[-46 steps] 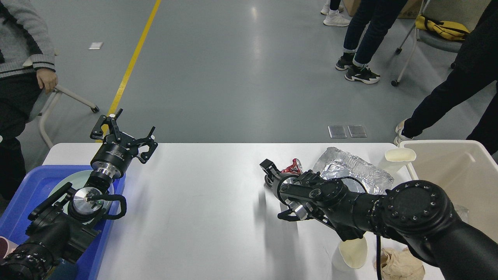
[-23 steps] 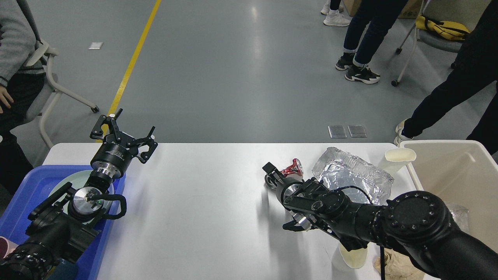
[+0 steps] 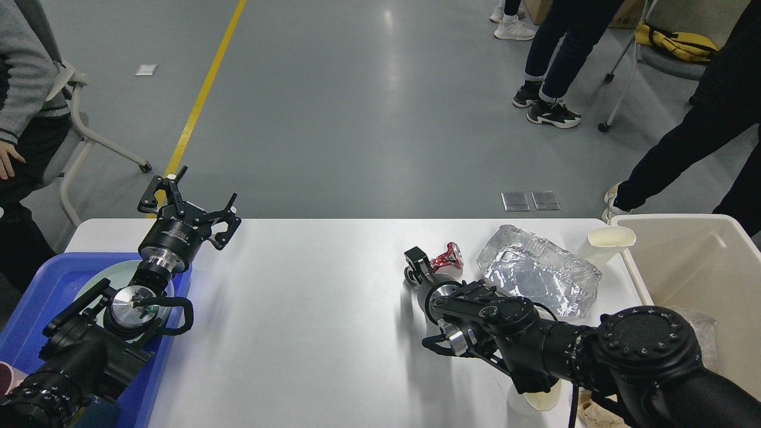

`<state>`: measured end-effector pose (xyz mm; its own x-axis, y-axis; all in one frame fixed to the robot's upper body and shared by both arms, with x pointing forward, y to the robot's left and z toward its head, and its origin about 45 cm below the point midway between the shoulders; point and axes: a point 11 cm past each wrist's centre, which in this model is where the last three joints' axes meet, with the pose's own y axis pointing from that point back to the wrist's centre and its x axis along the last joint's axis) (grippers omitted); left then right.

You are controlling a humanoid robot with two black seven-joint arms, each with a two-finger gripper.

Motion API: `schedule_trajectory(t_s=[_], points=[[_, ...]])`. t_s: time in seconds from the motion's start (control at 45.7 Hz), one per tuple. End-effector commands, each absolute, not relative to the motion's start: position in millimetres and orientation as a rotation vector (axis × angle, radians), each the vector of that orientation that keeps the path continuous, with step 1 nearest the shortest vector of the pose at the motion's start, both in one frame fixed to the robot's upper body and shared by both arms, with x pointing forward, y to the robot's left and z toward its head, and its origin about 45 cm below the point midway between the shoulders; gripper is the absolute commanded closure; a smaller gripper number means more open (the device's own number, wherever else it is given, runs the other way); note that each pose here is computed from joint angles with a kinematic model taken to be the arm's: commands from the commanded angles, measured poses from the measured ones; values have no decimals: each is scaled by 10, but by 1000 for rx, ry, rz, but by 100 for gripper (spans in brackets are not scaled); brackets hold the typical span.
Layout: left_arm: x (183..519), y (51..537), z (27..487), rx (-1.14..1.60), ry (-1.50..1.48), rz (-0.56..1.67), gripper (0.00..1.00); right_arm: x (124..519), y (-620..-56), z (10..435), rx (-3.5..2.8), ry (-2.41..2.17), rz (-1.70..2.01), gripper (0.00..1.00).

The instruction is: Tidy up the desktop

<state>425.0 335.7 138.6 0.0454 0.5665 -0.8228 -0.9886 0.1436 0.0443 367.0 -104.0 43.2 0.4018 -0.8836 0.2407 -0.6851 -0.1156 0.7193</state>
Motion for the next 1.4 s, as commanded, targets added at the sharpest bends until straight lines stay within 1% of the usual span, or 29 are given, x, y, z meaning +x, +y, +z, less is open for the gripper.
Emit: schedule_trajectory(t_s=[0.0, 0.285, 0.438, 0.547, 0.635, 1.073, 1.379], points=[[4250, 3356, 1387, -655, 824, 1326, 4, 3677, -1074, 416, 1870, -1381, -317, 6], [4249, 3356, 1386, -654, 823, 1326, 4, 3733, -1144, 423, 1874, -1463, -350, 8], [4250, 3356, 1387, -655, 824, 1326, 4, 3712, -1118, 418, 1927, -1483, -325, 13], [4250, 3356, 1387, -655, 824, 1326, 4, 3694, -1125, 398, 1927, -1483, -328, 15], [4250, 3356, 1387, -655, 824, 1326, 4, 3700, -1128, 402, 1930, -1486, -324, 19], [4250, 3356, 1387, -655, 824, 1326, 4, 3628, -1153, 326, 1919, -1477, -345, 20], [4250, 3356, 1387, -655, 824, 1326, 4, 3620, -1166, 315, 1921, -1480, -344, 29]])
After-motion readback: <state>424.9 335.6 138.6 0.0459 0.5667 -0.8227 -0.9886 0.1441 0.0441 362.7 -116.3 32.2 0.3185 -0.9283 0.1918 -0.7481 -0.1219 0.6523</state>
